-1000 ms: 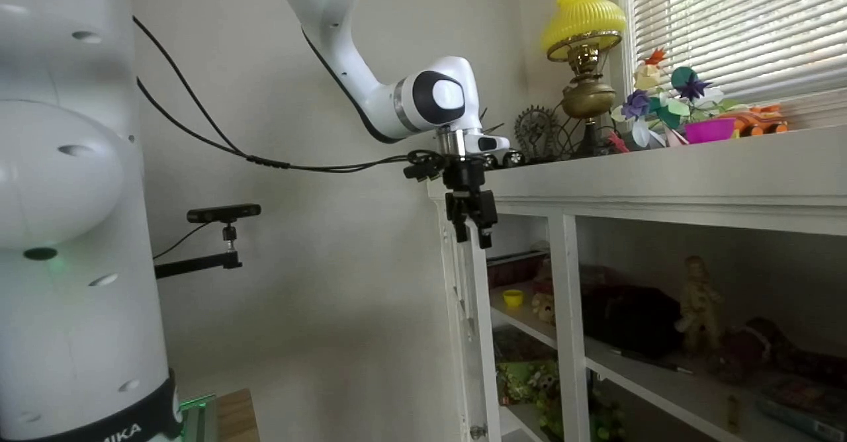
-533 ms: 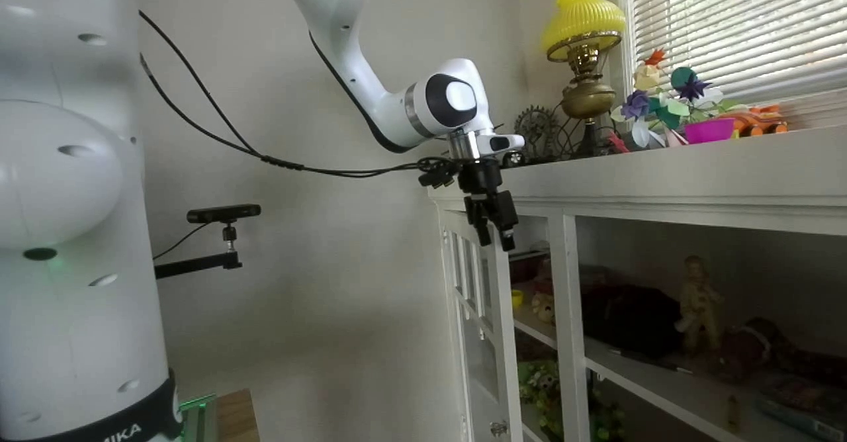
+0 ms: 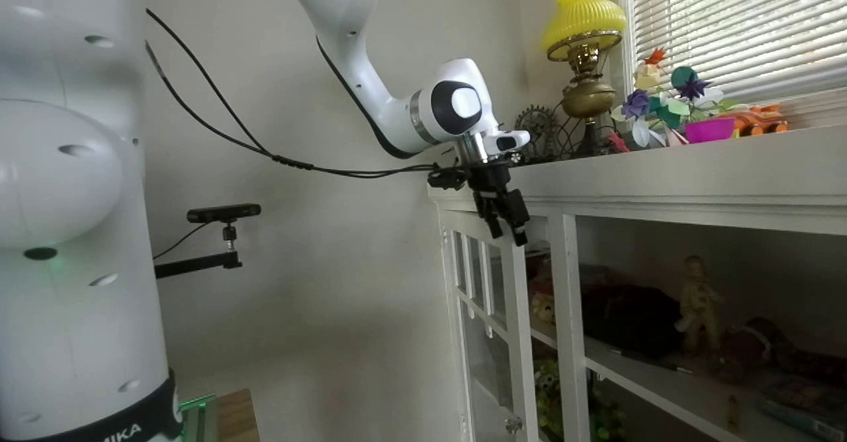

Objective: Close the cabinet's left door

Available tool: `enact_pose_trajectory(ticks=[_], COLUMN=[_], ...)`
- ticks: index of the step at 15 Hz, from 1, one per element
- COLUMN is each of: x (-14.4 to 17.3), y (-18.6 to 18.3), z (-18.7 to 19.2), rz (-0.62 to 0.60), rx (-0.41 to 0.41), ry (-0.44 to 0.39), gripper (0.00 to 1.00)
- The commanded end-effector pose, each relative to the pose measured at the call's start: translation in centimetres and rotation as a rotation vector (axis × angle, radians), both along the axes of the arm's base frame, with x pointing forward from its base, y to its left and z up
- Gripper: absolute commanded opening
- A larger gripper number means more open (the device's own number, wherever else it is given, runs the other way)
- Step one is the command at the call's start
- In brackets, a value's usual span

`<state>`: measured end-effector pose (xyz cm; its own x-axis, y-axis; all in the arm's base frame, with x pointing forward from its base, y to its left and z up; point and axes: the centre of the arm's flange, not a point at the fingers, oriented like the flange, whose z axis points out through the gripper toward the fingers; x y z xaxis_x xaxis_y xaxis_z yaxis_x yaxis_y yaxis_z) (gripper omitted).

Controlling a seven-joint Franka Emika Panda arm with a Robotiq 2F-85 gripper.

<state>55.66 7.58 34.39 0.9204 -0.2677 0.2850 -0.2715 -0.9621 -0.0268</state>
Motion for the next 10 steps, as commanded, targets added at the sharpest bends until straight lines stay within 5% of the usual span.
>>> enact_pose_trajectory(ticks=[1,10], x=[1.4,3.1], y=[1.0,2.5], z=[-0.3,-1.4], rz=[0.025,0.2], rx=[-0.021,-0.158], ry=[-0.061,-0.134], gripper=[1.0,1.0])
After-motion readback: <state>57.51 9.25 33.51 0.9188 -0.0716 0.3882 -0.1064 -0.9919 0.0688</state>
